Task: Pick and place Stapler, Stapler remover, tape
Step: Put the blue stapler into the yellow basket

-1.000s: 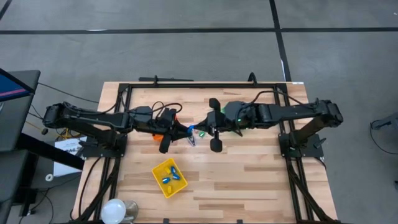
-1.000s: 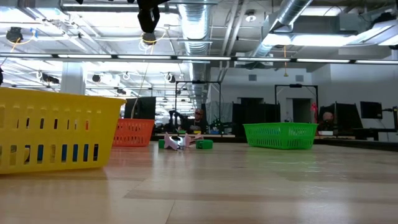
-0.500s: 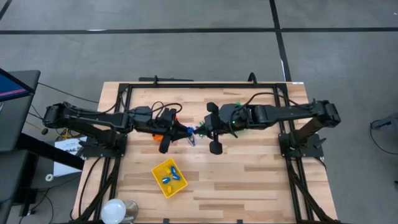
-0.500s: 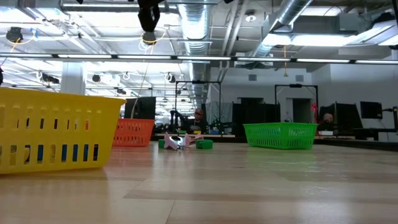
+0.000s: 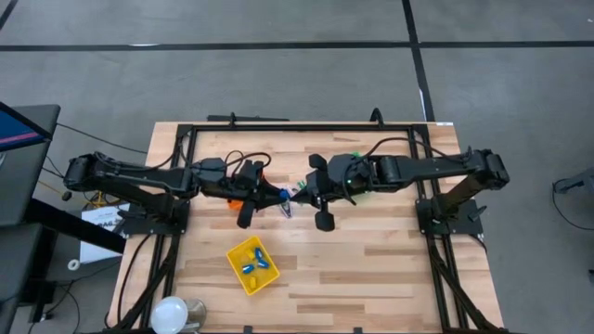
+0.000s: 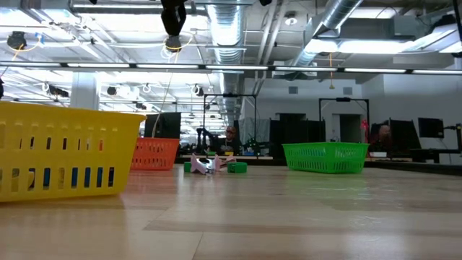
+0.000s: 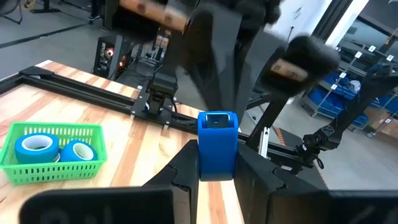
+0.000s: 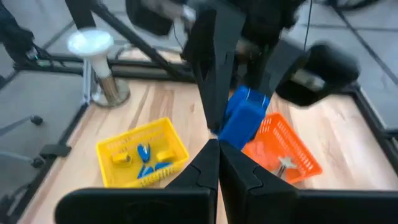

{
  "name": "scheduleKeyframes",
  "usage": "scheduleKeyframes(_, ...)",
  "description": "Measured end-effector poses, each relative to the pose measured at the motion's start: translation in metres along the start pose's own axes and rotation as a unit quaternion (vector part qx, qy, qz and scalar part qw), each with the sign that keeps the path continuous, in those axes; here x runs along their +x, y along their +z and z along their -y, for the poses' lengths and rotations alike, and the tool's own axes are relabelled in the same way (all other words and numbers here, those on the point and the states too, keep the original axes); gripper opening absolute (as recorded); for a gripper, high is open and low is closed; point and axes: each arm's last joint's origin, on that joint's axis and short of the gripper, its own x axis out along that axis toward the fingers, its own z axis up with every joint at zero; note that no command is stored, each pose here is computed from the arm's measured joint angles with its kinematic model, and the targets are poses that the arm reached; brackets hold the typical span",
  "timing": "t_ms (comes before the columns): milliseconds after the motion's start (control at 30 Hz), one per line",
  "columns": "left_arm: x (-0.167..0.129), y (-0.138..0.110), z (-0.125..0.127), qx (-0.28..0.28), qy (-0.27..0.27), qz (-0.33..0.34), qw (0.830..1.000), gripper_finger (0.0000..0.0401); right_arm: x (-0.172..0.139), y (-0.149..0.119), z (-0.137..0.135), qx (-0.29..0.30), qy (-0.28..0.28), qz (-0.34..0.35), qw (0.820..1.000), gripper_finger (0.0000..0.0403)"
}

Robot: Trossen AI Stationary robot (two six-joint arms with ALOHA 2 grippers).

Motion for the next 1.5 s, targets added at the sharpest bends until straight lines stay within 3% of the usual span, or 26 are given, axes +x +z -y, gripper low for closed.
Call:
scheduleKeyframes(267,0.000,-0.002,0.004,0.000,-0.067,-0.027,0.997,0.0063,-0.029,0.010,0.001,-0.001,-0.002,0.028,1.000,0.0000)
scheduleKeyframes(467,-0.001,-0.006,0.011,-0.001,-0.154,-0.067,0.986,0.0063,-0.055,0.016,0.001,0.000,-0.004,0.045,0.999,0.0000)
scheduleKeyframes(567,-0.002,-0.010,0.017,-0.002,-0.172,-0.088,0.981,0.0063,-0.064,0.018,0.001,0.000,-0.004,0.053,0.999,0.0000)
scheduleKeyframes(1033,-0.013,-0.055,0.047,-0.009,-0.168,-0.261,0.951,0.0058,-0.068,0.016,0.002,-0.001,-0.004,0.042,0.999,0.0000)
scheduleKeyframes(1500,-0.024,-0.078,0.058,0.025,-0.119,-0.337,0.934,0.0059,-0.053,0.011,0.001,-0.003,-0.004,0.019,1.000,0.0000)
